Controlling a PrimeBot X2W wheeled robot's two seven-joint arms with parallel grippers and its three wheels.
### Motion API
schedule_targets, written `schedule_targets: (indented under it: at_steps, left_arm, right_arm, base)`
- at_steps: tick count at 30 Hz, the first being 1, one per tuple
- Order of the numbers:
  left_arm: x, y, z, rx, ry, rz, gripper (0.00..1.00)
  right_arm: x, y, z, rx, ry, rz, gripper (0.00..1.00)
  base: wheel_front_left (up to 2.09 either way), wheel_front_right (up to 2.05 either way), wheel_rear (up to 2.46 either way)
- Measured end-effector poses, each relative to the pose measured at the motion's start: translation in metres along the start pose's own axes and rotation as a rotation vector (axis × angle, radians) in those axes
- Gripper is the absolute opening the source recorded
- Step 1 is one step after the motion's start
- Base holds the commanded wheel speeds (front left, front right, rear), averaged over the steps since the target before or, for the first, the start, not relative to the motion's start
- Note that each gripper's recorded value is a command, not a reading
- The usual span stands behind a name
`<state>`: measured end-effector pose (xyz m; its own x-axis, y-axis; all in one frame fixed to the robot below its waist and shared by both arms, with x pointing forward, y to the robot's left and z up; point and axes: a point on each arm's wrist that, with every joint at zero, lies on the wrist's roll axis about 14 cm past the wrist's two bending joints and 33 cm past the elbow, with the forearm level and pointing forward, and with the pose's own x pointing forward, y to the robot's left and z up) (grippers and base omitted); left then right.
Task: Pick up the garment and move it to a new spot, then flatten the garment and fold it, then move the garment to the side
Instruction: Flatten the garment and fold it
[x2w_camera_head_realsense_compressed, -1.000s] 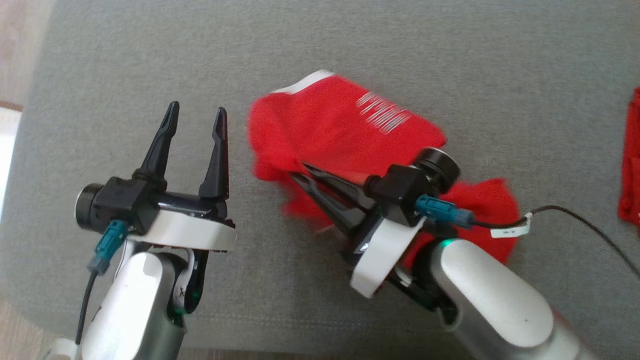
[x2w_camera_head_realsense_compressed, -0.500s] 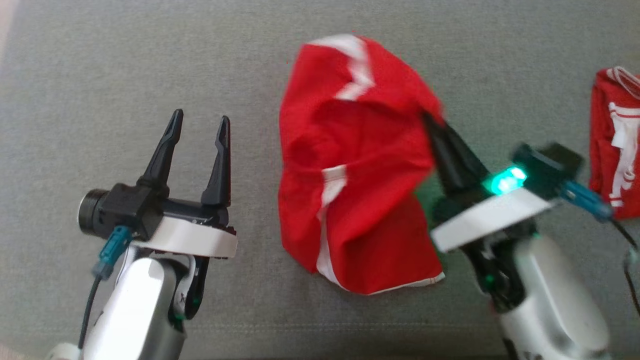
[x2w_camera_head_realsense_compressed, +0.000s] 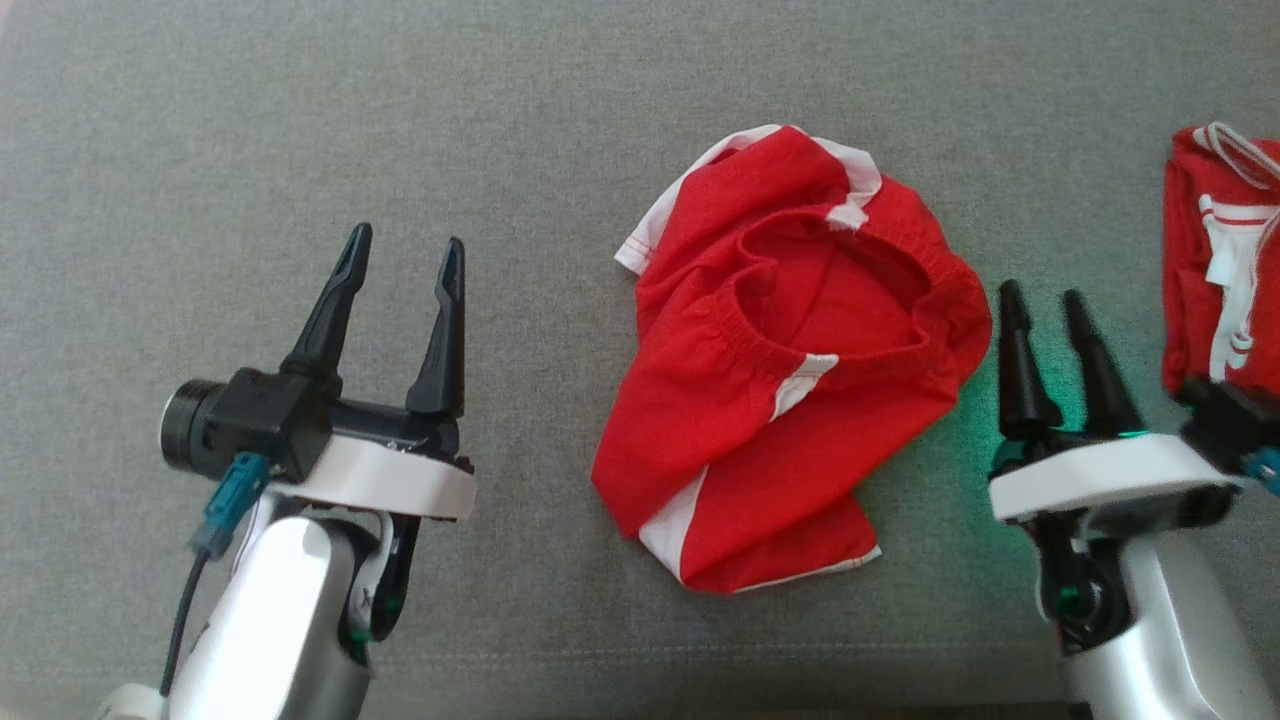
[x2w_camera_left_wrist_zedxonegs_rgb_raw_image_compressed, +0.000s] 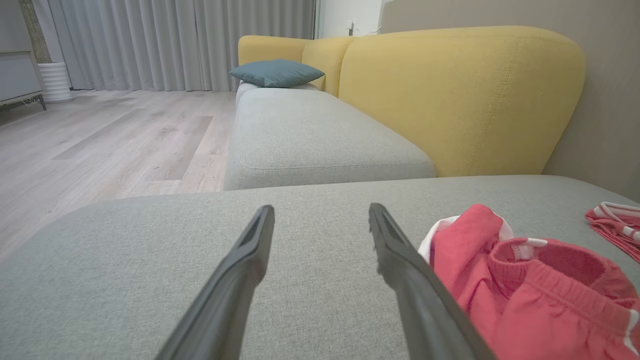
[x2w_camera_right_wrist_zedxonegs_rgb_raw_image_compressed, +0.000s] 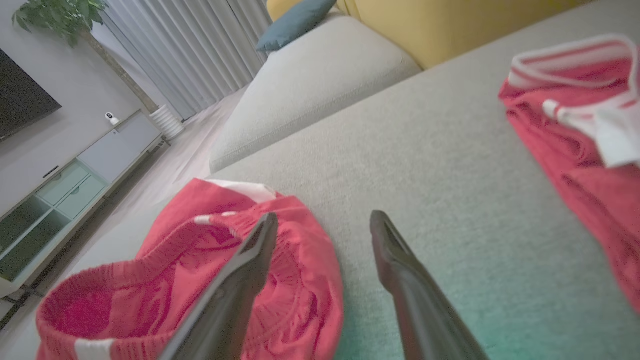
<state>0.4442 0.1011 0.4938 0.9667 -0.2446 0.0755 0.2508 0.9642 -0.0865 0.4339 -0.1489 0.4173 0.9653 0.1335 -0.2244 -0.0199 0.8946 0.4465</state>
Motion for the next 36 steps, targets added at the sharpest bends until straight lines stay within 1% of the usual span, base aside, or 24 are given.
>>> schedule_targets:
  at_steps: [4,9,12,14,18,21,36]
  left_arm:
    - [-0.002,0.001,0.006,0.006,-0.014,0.011,1.0]
    - [-0.015,0.002,0.008,0.007,-0.008,0.03,1.0]
    - [-0.025,0.002,0.007,0.007,0.002,0.04,1.0]
    - [-0.03,0.003,0.008,0.011,0.003,0.051,1.0]
    - [-0.038,0.006,0.012,0.015,-0.001,0.064,1.0]
    - [-0.042,0.008,0.011,0.014,0.004,0.075,1.0]
    - [-0.045,0.01,0.007,0.007,0.019,0.087,1.0]
  right_arm:
    - [-0.01,0.001,0.025,-0.117,-0.1,0.011,1.0]
    - [-0.025,0.017,0.061,-0.313,-0.192,0.062,1.0]
    - [-0.033,0.032,0.074,-0.375,-0.212,0.097,1.0]
    - [-0.04,0.04,0.074,-0.397,-0.199,0.113,1.0]
    - [-0.053,0.045,0.065,-0.402,-0.157,0.123,1.0]
    - [-0.057,0.048,0.064,-0.4,-0.153,0.126,1.0]
    - [-0.056,0.051,0.064,-0.393,-0.141,0.13,1.0]
  base:
    - [0.0,0.0,0.0]
    - [0.0,0.0,0.0]
    - [0.0,0.0,0.0]
    - [0.0,0.0,0.0]
    - [0.0,0.0,0.0]
    - [0.0,0.0,0.0]
    - [0.0,0.0,0.0]
